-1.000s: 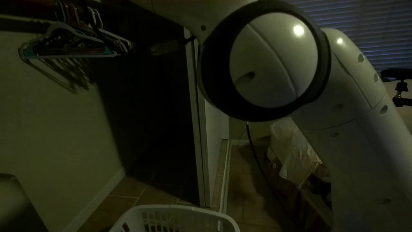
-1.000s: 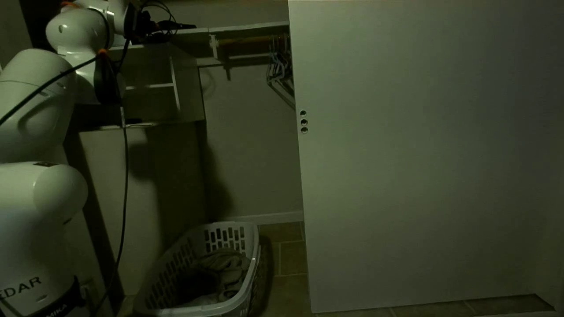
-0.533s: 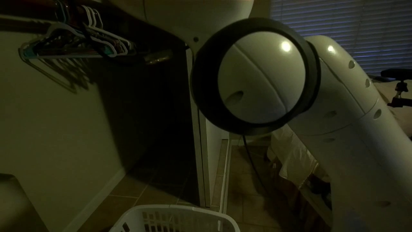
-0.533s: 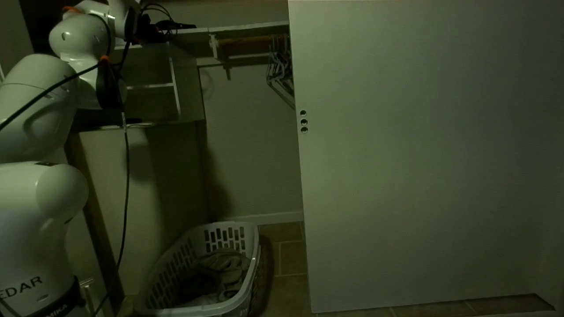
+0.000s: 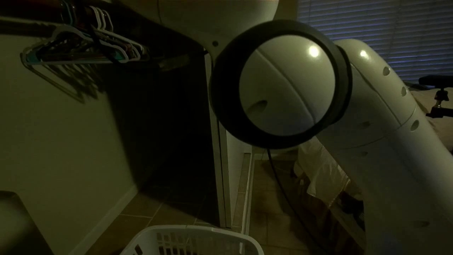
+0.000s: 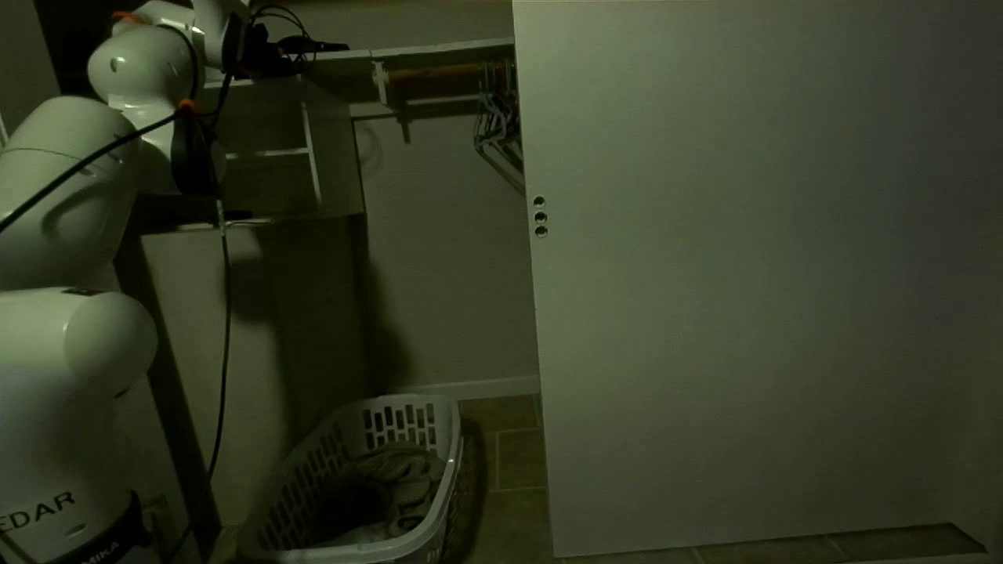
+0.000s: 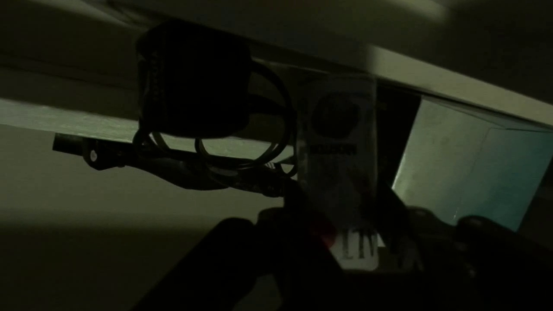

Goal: Move the cup to the top of the shelf

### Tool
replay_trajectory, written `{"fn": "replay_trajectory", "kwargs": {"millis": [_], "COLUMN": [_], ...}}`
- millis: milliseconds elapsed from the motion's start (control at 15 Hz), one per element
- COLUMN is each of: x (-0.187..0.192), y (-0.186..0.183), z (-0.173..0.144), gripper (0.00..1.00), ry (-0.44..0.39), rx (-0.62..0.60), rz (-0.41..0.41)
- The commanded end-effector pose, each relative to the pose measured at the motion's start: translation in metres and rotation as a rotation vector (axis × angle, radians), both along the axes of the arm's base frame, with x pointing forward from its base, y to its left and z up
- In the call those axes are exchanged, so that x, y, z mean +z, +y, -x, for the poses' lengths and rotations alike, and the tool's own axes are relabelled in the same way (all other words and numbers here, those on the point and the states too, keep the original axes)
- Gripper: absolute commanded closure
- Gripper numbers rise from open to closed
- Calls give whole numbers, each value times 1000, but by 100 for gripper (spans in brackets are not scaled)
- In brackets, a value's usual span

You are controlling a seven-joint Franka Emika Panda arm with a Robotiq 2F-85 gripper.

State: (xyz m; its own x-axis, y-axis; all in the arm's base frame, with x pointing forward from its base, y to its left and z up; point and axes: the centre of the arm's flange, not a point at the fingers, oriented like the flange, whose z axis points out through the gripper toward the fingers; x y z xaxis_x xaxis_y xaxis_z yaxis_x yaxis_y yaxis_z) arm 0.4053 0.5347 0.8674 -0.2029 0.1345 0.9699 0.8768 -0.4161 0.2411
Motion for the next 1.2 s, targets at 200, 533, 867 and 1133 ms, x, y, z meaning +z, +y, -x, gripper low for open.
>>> {"fn": "replay_trajectory", "kwargs": {"millis": [200, 533, 867, 1133], "x": [43, 35, 34, 33], "y": [41, 47, 49, 50], "z": [-36, -44, -47, -48], "gripper": [81, 81, 81, 77], "ry": [-25, -19, -25, -24], "rx": [-26, -26, -31, -30], "rz": [-34, -31, -44, -43]}}
